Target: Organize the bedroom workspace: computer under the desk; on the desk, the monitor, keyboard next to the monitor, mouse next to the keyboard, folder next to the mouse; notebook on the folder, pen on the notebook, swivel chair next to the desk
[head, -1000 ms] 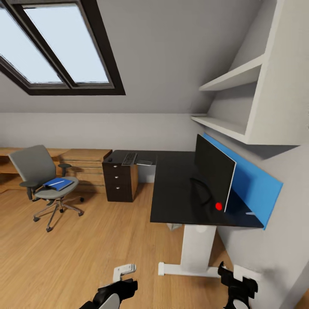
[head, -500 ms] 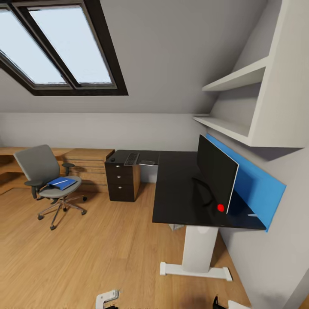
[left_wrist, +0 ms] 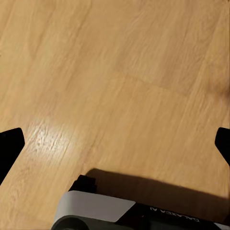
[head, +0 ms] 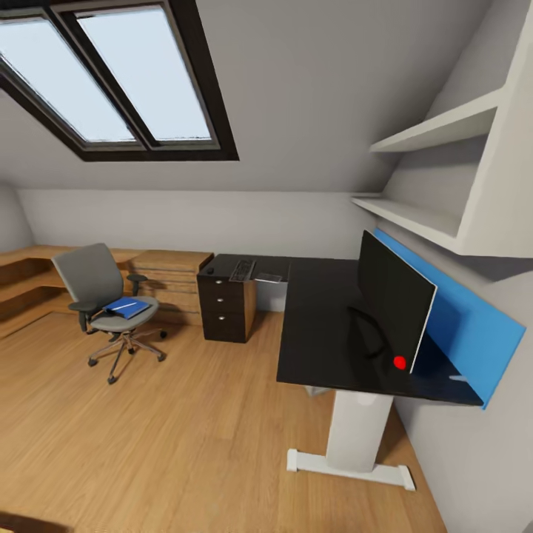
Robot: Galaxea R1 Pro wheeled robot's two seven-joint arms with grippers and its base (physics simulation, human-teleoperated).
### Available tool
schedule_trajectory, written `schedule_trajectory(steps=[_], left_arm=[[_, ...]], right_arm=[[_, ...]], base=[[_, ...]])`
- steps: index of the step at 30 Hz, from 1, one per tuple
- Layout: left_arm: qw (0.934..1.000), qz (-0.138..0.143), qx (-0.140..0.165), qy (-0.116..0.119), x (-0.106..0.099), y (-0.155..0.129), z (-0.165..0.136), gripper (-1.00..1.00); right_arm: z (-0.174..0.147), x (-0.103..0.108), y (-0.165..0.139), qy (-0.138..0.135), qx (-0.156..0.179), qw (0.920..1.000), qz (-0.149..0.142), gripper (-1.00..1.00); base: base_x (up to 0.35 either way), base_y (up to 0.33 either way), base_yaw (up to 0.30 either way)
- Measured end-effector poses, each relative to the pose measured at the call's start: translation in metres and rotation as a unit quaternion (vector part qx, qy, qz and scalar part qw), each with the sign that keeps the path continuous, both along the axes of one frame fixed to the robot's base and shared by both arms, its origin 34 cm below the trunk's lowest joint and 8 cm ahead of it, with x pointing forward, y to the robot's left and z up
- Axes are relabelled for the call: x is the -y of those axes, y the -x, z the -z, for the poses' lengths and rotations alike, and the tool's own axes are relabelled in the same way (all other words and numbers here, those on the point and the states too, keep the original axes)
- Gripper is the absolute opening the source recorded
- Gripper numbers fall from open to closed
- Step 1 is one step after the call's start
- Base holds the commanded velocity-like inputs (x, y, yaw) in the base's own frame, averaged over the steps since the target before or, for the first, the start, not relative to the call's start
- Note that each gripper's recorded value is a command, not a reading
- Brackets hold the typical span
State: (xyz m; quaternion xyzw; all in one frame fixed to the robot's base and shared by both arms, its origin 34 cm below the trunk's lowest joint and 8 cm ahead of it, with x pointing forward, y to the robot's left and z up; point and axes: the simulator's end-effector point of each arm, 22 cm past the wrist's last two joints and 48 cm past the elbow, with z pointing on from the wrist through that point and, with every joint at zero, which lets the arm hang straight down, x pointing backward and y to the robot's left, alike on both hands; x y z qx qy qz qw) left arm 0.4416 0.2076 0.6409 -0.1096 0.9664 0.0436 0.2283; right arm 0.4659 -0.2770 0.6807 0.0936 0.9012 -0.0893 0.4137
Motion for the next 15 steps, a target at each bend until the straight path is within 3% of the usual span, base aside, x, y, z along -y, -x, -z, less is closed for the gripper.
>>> schedule_trajectory(steps=[3, 15], left_arm=[[0.9996, -0.010, 0.027, 0.001, -0.002, -0.009, -0.004, 1.00], [0.9994, -0.012, 0.034, 0.000, -0.001, -0.010, -0.004, 1.00]], right_arm=[[-0.001, -0.001, -0.007, 0.000, 0.000, 1.0000, -0.001, 1.00], [0.006, -0.002, 0.005, 0.005, 0.008, 0.9999, -0.011, 1.00]], base=[[0.157, 0.083, 0.117], [0.262, 0.214, 0.020]])
